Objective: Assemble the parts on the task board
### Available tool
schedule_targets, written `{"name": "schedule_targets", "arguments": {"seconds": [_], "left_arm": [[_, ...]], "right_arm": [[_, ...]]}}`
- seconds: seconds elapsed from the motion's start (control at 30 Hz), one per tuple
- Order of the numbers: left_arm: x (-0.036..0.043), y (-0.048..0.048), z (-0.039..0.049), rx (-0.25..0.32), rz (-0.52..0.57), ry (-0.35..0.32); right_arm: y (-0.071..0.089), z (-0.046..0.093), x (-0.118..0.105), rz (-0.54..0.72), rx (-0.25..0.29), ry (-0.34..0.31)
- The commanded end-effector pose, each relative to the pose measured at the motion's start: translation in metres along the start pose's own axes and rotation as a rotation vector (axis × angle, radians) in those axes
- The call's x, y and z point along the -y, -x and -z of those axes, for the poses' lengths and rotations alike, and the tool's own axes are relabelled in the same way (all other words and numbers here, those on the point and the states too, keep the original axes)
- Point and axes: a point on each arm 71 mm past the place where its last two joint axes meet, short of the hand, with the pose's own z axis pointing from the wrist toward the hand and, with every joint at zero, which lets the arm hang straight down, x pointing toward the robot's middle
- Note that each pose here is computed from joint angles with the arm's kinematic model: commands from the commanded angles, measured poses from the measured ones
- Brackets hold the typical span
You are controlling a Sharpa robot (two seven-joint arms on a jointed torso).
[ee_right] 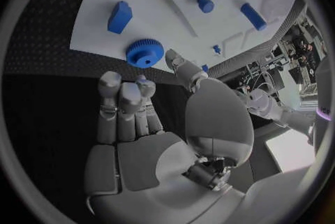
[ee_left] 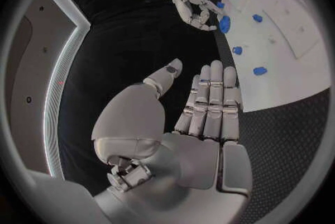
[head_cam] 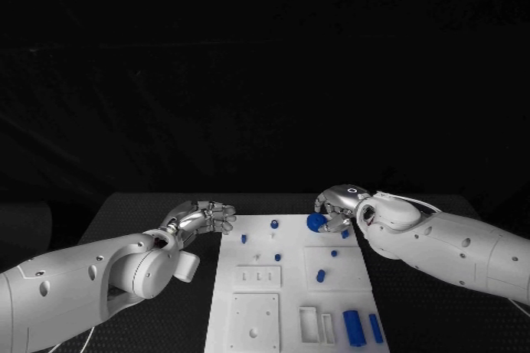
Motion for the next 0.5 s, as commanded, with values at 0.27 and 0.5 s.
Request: {"name": "schedule_targets", "arguments": {"seconds": [0.27,0.5], "left_arm": [[0.002,-0.0051,-0.0006,-0.027,0.004,-0.015],[0.0021,-0.0073,-0.0002,-0.034,0.006,-0.014]], "right_arm": [[-0.007,-0.0035,0.0009,-0.001,-0.013,0.004],[-0.0083,-0.0053,0.0043,0.003,-0.018,-0.005]]}}
